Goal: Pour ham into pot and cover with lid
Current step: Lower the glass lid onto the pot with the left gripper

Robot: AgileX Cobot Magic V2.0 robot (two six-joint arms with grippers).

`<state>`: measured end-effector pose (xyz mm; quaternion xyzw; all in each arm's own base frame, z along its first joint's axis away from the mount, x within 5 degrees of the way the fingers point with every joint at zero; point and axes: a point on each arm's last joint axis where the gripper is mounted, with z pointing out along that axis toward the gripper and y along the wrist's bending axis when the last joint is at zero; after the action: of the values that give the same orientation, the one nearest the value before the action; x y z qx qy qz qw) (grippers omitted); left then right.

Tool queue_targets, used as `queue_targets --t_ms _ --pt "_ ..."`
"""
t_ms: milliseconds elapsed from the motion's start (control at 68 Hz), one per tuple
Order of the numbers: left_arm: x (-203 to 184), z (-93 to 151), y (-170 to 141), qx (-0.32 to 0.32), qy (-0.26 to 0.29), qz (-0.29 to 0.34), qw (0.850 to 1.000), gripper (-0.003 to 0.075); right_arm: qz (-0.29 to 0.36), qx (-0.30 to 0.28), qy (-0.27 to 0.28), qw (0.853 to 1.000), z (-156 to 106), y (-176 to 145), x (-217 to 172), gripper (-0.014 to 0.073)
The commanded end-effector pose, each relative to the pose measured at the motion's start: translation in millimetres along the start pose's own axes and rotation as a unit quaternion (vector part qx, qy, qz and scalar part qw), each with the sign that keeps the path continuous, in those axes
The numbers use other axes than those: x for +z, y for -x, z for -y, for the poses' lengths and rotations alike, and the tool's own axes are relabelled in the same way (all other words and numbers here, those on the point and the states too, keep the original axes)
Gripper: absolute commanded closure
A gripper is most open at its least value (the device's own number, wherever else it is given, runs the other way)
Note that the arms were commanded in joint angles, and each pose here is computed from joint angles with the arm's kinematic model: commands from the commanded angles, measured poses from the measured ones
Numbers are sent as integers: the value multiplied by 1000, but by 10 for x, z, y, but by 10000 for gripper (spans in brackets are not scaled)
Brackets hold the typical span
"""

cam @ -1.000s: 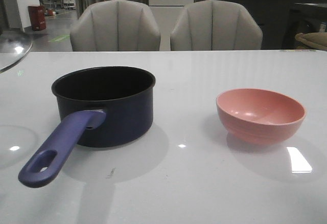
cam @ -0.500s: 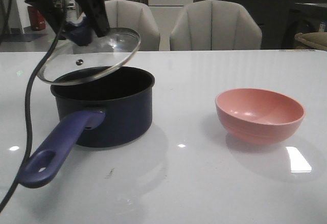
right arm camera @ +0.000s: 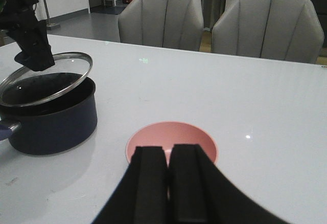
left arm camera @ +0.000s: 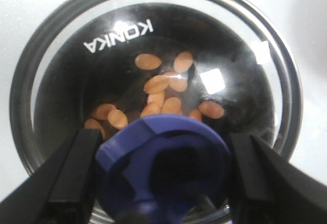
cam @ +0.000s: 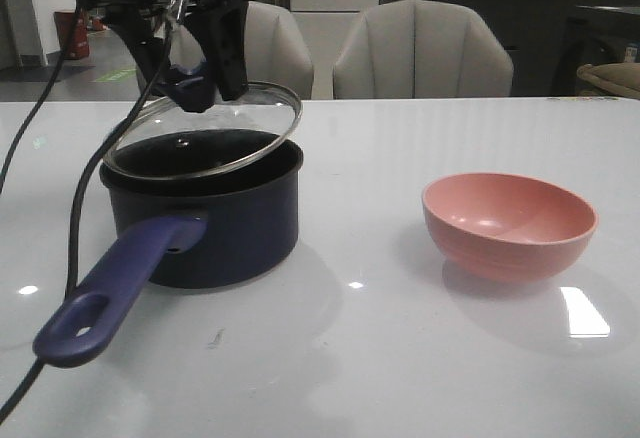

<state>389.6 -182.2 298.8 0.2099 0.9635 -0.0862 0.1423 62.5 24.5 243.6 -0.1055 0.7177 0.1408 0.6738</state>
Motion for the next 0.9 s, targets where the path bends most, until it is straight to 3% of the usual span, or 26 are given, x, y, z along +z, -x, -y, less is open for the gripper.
queue_targets --t_ms 0,382,691,882 --pt "-325 78 8 7 -6 34 999 512 42 -2 -11 999 17 145 -6 437" --pt "-235 68 20 6 -6 24 1000 498 42 -2 -11 999 17 145 -6 437" --pt "-235 65 19 6 -4 24 1000 243 42 -2 -11 999 17 145 -6 437" --pt "-232 97 18 10 -5 24 1000 227 42 -2 -11 999 17 145 -6 437"
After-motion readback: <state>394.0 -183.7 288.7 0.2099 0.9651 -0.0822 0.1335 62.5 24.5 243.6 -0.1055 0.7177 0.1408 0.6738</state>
